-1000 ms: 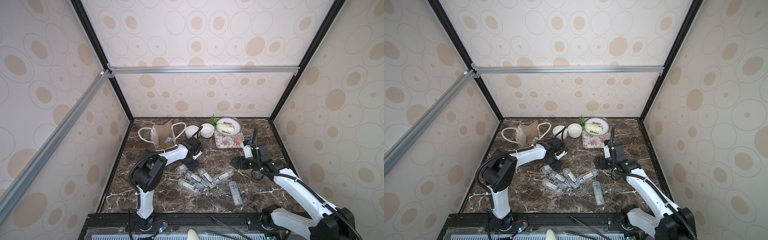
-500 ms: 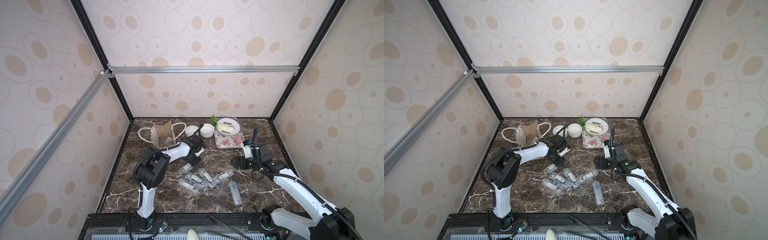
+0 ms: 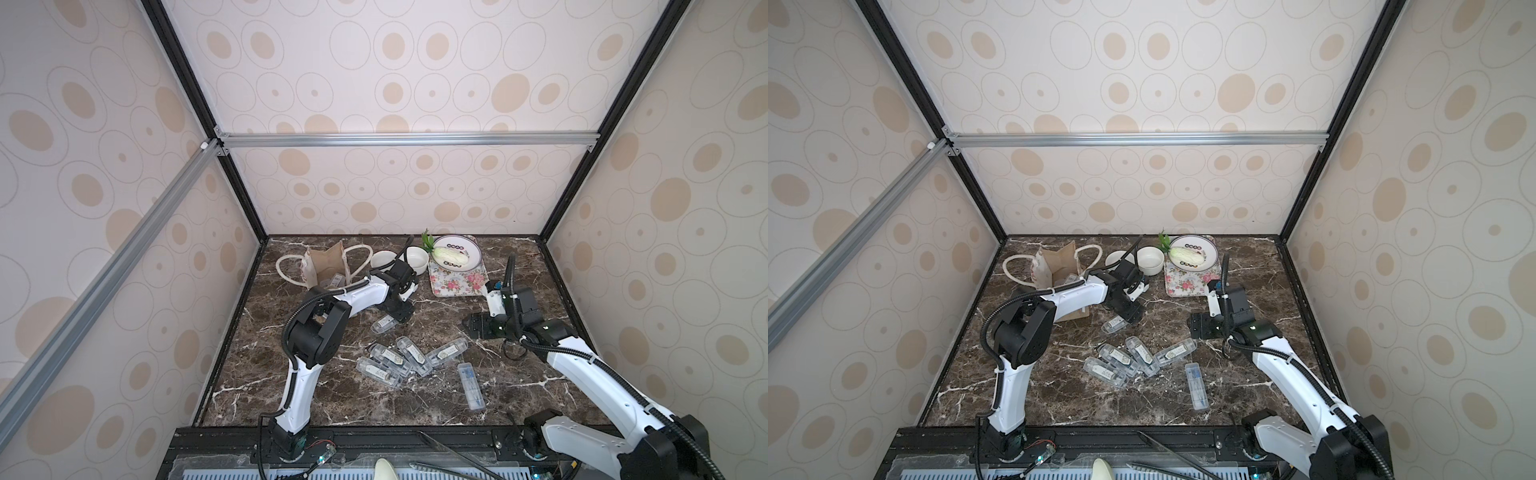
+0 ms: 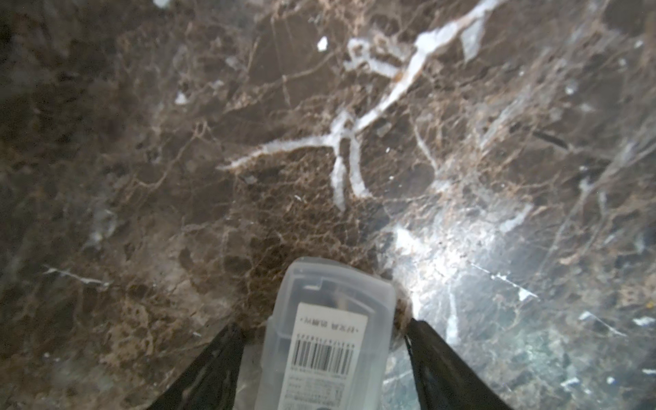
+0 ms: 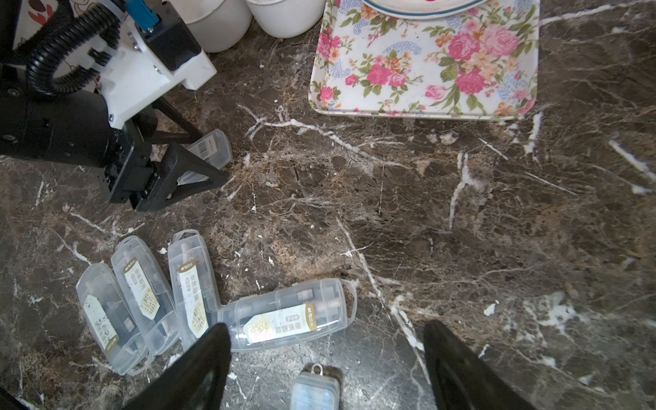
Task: Put the compass set into the canvas bag
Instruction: Pick up the compass set at the center of the board.
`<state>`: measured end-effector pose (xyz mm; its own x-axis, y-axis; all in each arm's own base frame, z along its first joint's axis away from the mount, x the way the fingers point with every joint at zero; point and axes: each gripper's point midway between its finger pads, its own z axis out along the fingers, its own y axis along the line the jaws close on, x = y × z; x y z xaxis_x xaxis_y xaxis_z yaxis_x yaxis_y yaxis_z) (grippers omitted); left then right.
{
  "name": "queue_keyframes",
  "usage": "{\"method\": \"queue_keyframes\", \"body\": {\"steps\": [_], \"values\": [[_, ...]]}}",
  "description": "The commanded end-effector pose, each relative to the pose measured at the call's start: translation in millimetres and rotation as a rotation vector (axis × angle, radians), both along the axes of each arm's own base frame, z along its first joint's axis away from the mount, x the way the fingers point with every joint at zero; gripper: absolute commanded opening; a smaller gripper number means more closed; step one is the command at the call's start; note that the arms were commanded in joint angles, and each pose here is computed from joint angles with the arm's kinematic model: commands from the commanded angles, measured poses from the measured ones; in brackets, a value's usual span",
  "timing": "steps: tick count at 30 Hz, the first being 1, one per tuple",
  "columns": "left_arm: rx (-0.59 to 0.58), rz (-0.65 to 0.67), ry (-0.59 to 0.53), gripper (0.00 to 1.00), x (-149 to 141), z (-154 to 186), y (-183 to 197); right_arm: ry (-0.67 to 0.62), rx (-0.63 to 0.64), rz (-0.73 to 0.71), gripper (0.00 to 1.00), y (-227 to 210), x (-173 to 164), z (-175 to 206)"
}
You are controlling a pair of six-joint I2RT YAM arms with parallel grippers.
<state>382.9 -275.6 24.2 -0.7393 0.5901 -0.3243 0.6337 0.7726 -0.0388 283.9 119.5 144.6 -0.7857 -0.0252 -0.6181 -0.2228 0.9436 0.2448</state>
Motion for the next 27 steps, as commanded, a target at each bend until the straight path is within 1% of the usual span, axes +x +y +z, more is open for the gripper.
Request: {"method": "queue_keyframes", "body": {"steps": [1,6,11,15,20,25,27], "values": [[0.045,0.001,0.001,0.75,-13,9,19,0.004,-0.011,0.015,0.87,1,-3,-4],[0.066,0.023,0.006,0.74,-25,2,37,0.007,-0.002,0.015,0.87,2,-3,-3],[0.057,0.028,0.019,0.71,-27,-2,36,-0.001,-0.004,0.016,0.87,2,-3,-1],[0.069,0.020,0.030,0.65,-27,-8,36,-0.002,-0.004,0.016,0.87,1,-4,0],[0.069,0.015,0.039,0.55,-28,-11,35,-0.011,-0.007,0.013,0.87,0,-4,3],[0.043,0.012,0.014,0.46,-24,3,30,-0.016,-0.009,0.013,0.87,0,-4,5],[0.030,0.012,-0.002,0.45,-21,13,28,-0.018,-0.009,0.012,0.87,-1,-4,6]]}}
